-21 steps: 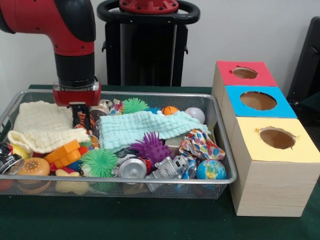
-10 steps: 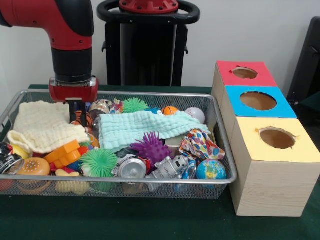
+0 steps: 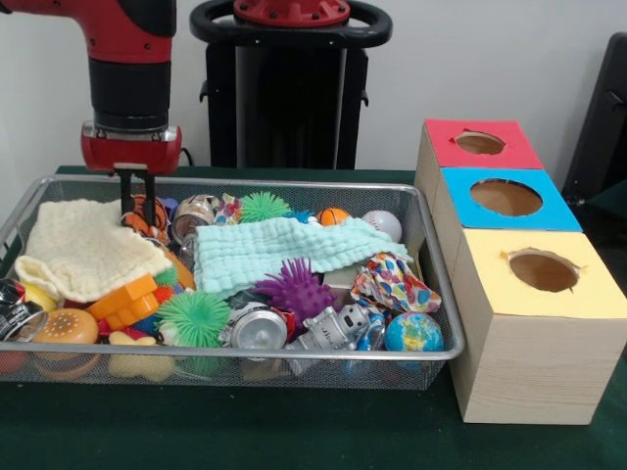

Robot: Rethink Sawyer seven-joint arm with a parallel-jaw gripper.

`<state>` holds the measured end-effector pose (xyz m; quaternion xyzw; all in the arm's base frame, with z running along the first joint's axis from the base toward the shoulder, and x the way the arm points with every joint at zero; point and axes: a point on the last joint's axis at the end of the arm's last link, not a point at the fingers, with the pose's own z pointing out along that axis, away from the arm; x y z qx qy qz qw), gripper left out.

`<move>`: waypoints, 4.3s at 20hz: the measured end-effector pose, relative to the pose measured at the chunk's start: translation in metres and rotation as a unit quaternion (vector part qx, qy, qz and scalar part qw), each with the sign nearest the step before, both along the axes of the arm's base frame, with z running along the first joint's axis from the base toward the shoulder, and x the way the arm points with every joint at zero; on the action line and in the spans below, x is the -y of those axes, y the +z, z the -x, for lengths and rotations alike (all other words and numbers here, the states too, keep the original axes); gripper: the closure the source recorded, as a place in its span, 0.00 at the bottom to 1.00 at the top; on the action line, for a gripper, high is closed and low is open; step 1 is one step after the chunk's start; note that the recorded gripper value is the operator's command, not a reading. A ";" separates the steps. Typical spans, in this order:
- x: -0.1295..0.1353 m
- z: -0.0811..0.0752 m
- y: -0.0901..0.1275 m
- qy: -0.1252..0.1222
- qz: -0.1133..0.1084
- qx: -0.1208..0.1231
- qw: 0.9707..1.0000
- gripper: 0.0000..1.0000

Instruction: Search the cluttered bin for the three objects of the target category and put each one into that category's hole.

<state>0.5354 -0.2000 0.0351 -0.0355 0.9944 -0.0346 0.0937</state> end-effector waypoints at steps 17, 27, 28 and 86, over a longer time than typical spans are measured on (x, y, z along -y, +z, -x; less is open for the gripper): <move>0.004 0.014 0.064 -0.035 0.003 -0.025 0.999 1.00; -0.004 0.019 0.100 -0.047 0.002 -0.033 0.998 1.00; -0.004 0.019 0.102 -0.047 0.002 -0.034 0.998 1.00; -0.098 0.019 0.167 -0.028 -0.009 -0.041 0.999 1.00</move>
